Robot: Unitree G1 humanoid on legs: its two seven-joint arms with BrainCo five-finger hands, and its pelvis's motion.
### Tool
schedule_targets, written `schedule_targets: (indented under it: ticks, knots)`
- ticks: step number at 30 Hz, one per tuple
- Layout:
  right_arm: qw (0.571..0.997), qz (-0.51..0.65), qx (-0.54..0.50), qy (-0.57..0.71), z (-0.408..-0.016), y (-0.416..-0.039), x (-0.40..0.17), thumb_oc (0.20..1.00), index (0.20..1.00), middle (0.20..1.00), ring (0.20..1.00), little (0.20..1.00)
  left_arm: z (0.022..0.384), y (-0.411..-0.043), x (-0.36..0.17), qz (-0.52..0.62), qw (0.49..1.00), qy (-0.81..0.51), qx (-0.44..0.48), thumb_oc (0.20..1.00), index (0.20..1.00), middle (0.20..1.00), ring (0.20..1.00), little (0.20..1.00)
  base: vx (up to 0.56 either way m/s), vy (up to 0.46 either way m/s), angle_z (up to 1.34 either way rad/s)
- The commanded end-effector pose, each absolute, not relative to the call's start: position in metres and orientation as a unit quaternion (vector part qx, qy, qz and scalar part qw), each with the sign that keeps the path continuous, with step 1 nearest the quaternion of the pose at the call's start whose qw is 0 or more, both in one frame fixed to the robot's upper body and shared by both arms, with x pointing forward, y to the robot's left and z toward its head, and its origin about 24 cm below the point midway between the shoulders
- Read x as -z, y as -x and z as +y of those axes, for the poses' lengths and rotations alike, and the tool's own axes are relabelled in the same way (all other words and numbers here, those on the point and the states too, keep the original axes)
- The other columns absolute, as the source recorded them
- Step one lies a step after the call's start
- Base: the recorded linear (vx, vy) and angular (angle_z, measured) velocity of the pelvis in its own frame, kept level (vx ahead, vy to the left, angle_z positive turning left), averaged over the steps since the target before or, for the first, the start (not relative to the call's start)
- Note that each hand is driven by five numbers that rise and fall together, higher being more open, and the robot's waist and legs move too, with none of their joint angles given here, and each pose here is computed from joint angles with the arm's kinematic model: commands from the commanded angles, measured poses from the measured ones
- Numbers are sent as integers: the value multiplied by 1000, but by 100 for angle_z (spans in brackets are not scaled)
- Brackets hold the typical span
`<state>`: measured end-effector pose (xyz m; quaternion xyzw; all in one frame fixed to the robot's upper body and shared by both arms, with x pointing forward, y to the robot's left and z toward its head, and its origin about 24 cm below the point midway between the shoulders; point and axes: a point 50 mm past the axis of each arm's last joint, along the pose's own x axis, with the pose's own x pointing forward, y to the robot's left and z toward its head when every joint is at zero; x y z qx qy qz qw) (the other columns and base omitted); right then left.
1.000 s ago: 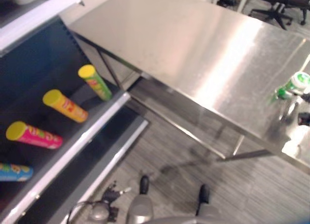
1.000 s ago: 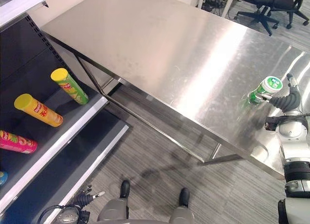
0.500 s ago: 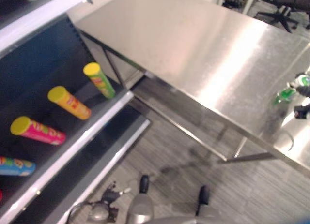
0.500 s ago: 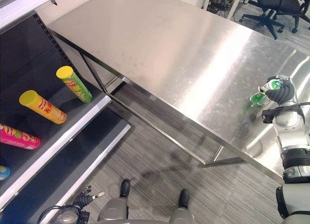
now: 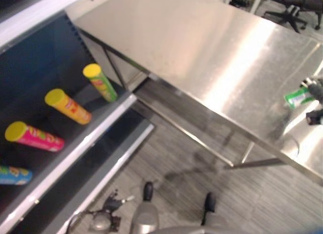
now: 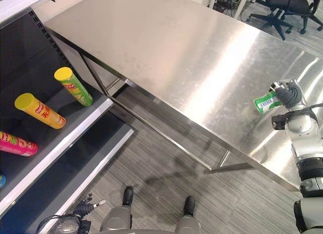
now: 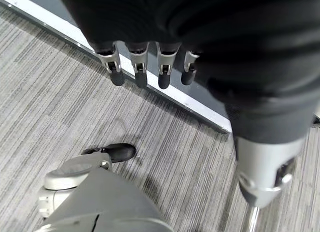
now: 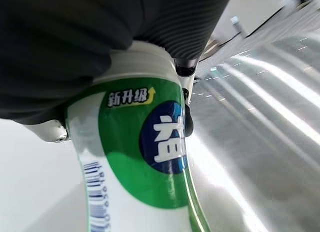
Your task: Put the goods on the table back onto the shelves and tidy them up.
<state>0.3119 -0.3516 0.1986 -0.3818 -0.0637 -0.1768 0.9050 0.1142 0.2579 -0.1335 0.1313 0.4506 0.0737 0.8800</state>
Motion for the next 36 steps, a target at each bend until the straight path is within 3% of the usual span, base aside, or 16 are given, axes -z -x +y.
schedule_targets:
  ticks: [1,4,6,11,22,36]
  knots:
    - [865,-234,181,406,-329,-303,-276,200,200,200,200,200,271,-135,121,414,895,-140,-96,1000,1000,1000,1000,1000,-39,-16,0]
    - [860,-254,176,407,-323,-302,-282,200,200,200,200,200,271,-136,121,412,895,-140,-97,1000,1000,1000,1000,1000,-21,-17,0]
    - [828,-356,143,408,-293,-283,-313,200,200,200,200,200,278,-140,116,402,898,-146,-105,1000,1000,1000,1000,1000,-72,-119,11]
    - [797,-413,139,418,-288,-256,-333,200,200,200,200,200,280,-145,112,392,905,-135,-100,1000,1000,1000,1000,1000,-98,-173,95]
    - [769,-424,180,443,-300,-244,-359,200,200,200,200,200,283,-108,128,451,876,-108,-132,1000,1000,1000,1000,1000,-181,-84,117]
    - [724,-467,188,472,-294,-224,-407,200,200,200,200,200,294,-115,121,445,874,-154,-118,1000,1000,1000,1000,1000,-69,182,64]
